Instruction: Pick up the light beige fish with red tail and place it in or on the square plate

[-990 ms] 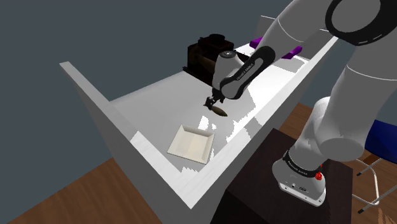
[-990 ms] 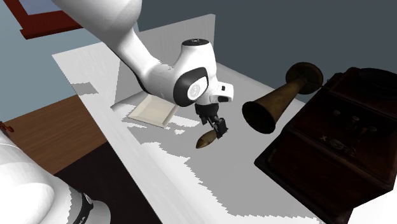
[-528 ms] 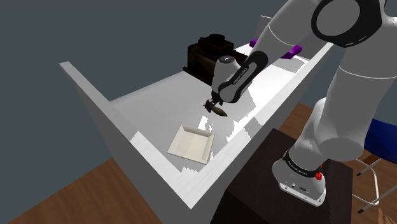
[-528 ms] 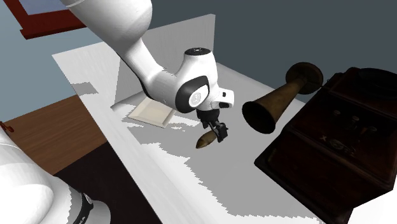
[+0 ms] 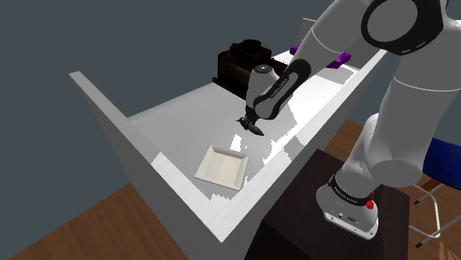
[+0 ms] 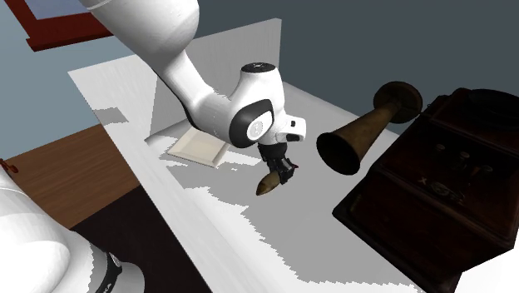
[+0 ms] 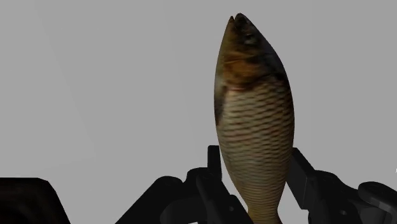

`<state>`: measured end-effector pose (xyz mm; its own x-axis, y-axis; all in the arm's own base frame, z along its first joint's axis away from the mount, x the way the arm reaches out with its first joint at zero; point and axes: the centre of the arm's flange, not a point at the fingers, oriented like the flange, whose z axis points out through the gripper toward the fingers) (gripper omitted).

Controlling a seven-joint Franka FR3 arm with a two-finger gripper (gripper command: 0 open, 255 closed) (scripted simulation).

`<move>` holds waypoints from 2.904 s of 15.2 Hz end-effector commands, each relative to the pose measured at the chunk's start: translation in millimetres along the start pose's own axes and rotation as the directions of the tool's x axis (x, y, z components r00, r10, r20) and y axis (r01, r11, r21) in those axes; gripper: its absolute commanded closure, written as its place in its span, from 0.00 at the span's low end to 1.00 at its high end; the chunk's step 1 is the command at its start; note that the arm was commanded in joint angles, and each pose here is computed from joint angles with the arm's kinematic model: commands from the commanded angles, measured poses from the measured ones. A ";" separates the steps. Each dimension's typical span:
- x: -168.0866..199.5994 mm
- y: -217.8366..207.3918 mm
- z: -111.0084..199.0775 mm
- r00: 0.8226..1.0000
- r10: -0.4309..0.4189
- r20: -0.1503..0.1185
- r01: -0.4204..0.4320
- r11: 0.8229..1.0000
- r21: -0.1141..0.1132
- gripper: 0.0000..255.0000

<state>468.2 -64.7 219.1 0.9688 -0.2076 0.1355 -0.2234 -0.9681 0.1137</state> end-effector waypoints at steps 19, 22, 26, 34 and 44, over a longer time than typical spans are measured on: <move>9.3 7.8 -67.5 1.000 0.000 0.000 0.000 1.000 0.000 1.00; 11.4 9.6 -83.1 1.000 0.000 0.000 0.000 1.000 0.000 1.00; 2.4 -13.4 -96.0 1.000 0.000 0.000 0.000 1.000 0.000 1.00; -38.0 -108.8 -116.3 1.000 0.000 0.000 0.000 1.000 0.000 1.00; -88.4 -228.1 -141.7 1.000 0.000 0.000 0.000 1.000 0.000 1.00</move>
<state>421.4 181.6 321.7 0.9692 -0.2057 0.1358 -0.2215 -0.9685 0.1137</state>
